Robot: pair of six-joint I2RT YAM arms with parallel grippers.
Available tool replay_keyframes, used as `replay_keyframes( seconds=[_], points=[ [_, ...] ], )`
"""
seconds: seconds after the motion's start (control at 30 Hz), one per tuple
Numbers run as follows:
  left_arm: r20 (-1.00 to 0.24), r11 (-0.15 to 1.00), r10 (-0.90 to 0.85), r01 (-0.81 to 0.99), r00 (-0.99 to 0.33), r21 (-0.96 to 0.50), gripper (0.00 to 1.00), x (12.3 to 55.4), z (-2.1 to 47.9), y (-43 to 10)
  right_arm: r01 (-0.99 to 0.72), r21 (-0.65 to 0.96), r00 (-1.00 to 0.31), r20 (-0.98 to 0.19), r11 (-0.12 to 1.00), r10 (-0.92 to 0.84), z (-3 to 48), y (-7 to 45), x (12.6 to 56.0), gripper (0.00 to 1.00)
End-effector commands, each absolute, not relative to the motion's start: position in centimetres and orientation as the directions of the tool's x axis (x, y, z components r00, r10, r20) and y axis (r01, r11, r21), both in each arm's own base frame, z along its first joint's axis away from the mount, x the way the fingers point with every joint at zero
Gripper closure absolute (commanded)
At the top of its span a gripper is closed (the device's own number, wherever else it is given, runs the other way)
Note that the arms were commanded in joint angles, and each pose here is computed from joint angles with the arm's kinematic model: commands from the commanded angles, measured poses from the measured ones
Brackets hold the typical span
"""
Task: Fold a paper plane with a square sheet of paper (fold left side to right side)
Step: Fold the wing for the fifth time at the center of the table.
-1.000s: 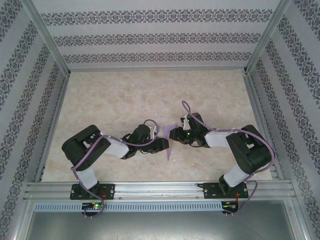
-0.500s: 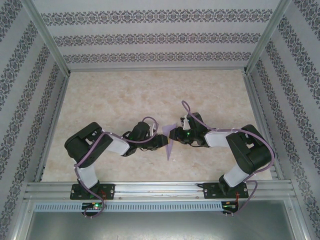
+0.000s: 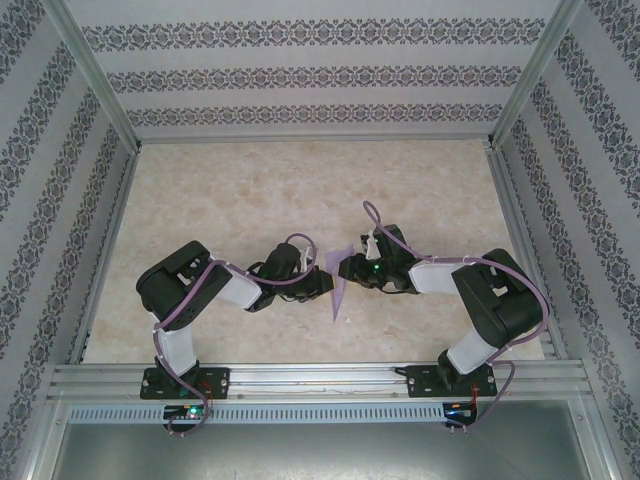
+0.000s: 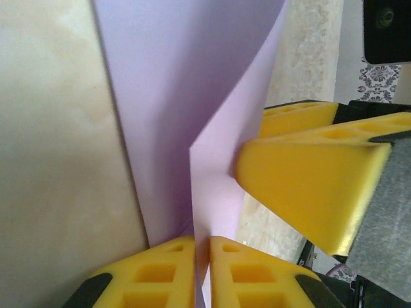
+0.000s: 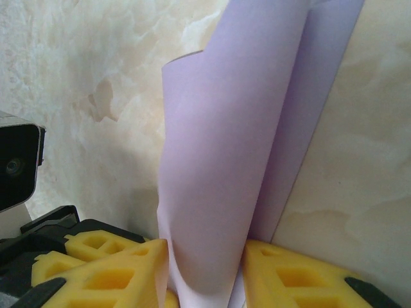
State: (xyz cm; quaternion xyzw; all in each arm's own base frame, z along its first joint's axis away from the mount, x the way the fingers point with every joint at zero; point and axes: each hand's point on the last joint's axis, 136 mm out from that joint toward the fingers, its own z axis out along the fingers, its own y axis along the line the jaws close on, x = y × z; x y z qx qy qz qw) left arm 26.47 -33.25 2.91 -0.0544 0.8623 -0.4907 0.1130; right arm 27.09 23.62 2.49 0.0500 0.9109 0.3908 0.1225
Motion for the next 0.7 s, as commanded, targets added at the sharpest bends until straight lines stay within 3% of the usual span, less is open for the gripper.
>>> replay_keyframes(
  seconds=[0.0, 0.67],
  points=[
    [-0.155, 0.523, -0.230, 0.012, -0.961, -0.852, 0.91, 27.0, 2.4, -32.6, -0.005, 0.659, -0.974, -0.175, 0.752, 0.147, -0.2, 23.3, 26.1, 0.64],
    [-0.189, 0.594, -0.223, 0.021, -0.956, -0.804, 0.94, 26.8, 2.1, -31.1, -0.007, 0.601, -0.980, -0.165, 0.799, 0.115, -1.1, 22.9, 25.9, 0.64]
  ],
)
